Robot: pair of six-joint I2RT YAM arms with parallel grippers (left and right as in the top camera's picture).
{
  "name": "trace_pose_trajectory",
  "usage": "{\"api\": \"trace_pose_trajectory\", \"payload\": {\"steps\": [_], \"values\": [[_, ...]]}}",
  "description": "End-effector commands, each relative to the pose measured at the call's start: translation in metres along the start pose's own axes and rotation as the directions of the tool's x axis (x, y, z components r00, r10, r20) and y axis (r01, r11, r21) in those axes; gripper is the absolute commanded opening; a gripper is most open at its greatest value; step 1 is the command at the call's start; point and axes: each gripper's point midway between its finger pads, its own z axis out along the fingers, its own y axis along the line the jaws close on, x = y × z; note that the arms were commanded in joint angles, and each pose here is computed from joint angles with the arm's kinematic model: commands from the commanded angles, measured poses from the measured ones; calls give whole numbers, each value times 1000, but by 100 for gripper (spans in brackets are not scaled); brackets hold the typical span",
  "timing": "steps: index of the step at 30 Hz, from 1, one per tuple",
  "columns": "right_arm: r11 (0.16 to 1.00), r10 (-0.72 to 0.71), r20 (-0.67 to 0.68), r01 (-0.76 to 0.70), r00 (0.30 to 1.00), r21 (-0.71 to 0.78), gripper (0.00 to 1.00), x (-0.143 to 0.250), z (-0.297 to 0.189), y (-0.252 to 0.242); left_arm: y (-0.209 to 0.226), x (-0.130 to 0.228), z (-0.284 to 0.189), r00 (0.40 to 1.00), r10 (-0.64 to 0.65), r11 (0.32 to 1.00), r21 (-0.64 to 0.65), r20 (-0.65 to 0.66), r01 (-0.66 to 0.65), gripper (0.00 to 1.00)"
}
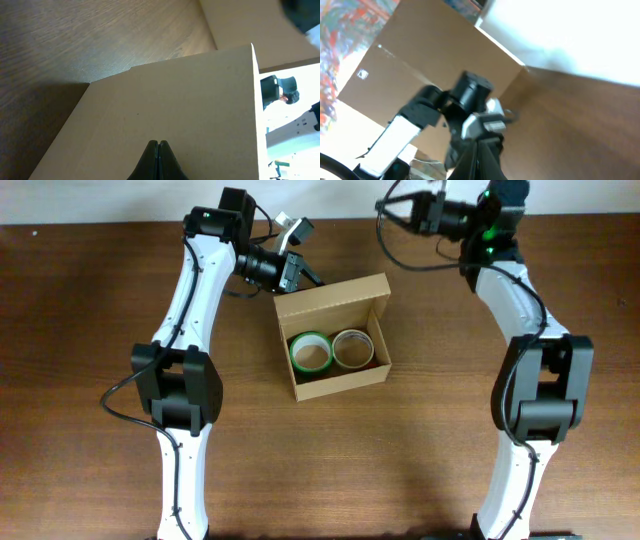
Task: Pack container
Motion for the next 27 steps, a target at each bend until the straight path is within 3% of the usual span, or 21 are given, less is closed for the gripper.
{"api": "trace_pose_trajectory", "payload": {"steps": [1,8,11,14,17,27], "values": [[997,-70,71,68,995,40,4,-31,-4,16,-16,-9,-12,997,69,997,-16,26,-69,2],[968,-64,160,23,985,248,4,-52,-13,-18,-16,-9,-12,997,69,997,-17,26,-69,2],[894,-60,161,-19,985,448,4,-49,-26,-48,-16,-9,-12,997,69,997,-17,26,-69,1],[775,-63,75,2,995,632,4,-35,-40,-61,-16,-8,-12,997,68,998,-17,25,-68,2],[748,-34,27,7,999,663,4,-24,-40,-56,-15,-8,-12,998,67,997,-27,22,-67,2],[698,145,-169,20,975,716,4,48,-25,-53,9,9,-1,995,21,955,-293,-97,-49,2]]}}
